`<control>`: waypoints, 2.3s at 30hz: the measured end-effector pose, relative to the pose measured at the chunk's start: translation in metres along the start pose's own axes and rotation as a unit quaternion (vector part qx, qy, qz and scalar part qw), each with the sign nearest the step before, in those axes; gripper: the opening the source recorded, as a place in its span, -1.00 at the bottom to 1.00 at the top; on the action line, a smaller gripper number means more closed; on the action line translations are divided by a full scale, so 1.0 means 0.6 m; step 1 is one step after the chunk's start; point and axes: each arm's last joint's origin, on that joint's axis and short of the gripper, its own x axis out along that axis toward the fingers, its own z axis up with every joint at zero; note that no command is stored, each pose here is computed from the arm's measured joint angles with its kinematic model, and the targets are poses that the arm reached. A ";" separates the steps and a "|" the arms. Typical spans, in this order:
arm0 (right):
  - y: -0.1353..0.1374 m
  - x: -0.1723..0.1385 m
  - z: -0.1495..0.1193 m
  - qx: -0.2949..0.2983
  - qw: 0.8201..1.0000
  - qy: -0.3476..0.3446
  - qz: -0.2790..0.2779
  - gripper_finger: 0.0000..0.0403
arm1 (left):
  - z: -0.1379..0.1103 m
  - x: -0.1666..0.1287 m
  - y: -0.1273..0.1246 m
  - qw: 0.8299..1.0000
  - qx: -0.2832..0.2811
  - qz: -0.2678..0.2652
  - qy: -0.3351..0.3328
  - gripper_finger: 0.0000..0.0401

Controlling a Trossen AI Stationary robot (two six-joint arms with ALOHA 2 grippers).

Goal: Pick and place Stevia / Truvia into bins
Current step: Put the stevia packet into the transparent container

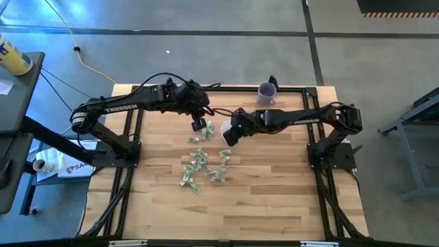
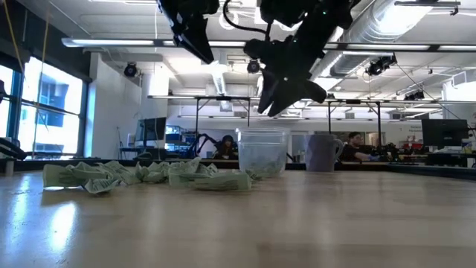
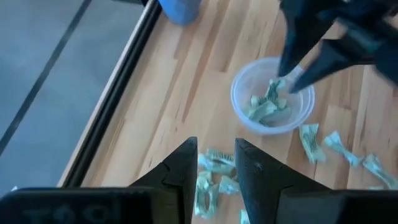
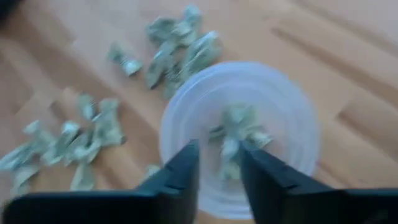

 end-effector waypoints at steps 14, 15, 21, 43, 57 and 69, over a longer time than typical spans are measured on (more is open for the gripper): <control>0.017 -0.005 -0.007 0.014 0.994 0.061 0.092 0.38 | -0.089 0.019 -0.026 0.976 -0.073 -0.081 0.187 -0.31; 0.017 -0.005 -0.008 0.012 0.994 0.062 0.091 0.38 | -0.095 0.025 -0.027 0.976 -0.073 -0.079 0.190 -0.31; 0.026 -0.014 -0.010 -0.009 0.990 0.072 0.122 0.37 | -0.153 0.085 -0.039 0.975 -0.044 -0.069 0.206 -0.31; 0.125 -0.242 -0.006 -0.158 0.981 -0.105 -0.039 0.37 | -0.289 0.238 -0.065 0.984 0.064 -0.112 0.124 -0.33; 0.109 -0.328 -0.034 -0.165 0.967 -0.116 -0.155 0.36 | -0.185 0.178 -0.065 0.980 0.014 -0.145 0.137 -0.89; 0.099 -0.316 -0.047 -0.187 0.964 -0.074 -0.175 0.36 | -0.187 0.197 -0.075 0.978 0.092 -0.100 0.156 0.00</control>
